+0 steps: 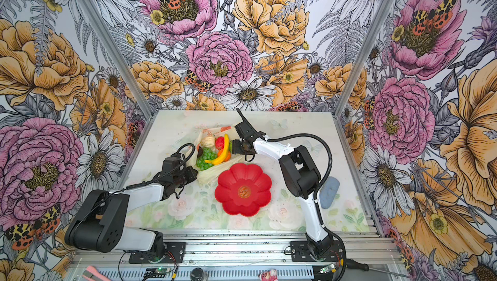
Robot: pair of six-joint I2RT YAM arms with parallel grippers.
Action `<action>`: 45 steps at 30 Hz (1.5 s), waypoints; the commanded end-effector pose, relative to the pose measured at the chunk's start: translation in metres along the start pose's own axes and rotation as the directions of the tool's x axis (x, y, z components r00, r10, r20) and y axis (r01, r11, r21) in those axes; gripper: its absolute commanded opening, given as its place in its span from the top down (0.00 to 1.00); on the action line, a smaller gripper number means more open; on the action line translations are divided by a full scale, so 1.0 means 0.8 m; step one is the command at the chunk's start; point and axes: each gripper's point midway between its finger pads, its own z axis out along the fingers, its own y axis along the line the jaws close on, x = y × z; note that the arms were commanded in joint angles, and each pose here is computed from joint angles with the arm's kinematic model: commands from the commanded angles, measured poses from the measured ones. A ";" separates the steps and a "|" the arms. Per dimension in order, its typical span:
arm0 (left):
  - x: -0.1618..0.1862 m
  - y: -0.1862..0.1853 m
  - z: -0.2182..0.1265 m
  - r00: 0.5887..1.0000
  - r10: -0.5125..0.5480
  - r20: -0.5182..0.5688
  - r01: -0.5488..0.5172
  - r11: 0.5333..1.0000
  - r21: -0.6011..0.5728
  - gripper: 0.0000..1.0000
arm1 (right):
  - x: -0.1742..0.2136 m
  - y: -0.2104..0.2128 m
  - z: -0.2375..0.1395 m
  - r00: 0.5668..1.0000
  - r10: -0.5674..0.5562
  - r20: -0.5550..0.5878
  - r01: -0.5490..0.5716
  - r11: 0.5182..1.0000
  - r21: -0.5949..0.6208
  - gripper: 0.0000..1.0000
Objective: Take the fake fruits out of the plastic bag
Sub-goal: 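Lower the right gripper into the bag and grasp the green custard apple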
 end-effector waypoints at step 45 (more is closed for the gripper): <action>-0.030 -0.043 -0.018 0.976 0.194 0.101 -0.200 0.978 0.051 0.84 | -0.053 0.037 0.012 0.994 -0.047 0.095 0.049 0.999 -0.016 0.41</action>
